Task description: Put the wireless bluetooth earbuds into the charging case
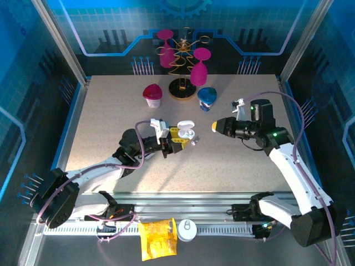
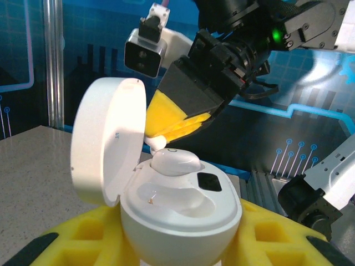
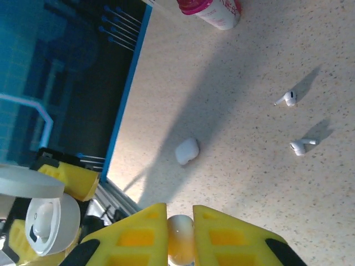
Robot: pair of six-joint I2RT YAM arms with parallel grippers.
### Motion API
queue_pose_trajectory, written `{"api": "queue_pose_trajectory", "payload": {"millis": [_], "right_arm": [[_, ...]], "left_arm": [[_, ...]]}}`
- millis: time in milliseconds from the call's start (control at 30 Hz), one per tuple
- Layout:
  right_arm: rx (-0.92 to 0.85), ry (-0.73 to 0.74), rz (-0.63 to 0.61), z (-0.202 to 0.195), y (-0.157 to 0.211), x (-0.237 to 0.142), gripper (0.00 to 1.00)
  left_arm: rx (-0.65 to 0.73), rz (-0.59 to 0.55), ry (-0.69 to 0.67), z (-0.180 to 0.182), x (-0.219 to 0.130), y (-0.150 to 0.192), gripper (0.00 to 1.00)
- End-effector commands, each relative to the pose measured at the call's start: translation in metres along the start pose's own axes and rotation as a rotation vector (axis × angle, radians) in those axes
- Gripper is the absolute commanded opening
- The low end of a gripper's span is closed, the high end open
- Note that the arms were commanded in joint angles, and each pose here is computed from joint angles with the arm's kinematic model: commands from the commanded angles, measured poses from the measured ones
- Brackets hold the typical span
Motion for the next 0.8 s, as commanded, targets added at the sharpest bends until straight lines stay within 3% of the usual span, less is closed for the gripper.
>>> {"api": "queue_pose_trajectory", "payload": {"millis": [0, 167, 767], "right_arm": [[0.209, -0.109, 0.035, 0.000, -0.001, 0.001, 0.12], [0.341, -0.175, 0.043, -0.014, -0.004, 0.002, 0.11], [0.410, -0.138, 0.007, -0.037, -0.005, 0.007, 0.12]], "left_arm": [[0.042, -0.052, 0.005, 0.001, 0.002, -0.016, 0.26], [0.040, -0.049, 0.001, 0.000, 0.000, -0.014, 0.26], [0.039, -0.039, 0.000, 0.005, 0.005, -0.011, 0.26]]}}
Point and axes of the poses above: each hand's point on the last joint's axis, 136 mm out from that joint toward the fingers, its own x axis out along the fingers, its own z axis along the line the jaws close on, y = z × x, the point moved 2 cm from there along -x, back along the fingers, and after that the axes turned 9 degrees about x, right-handed, at the moved point
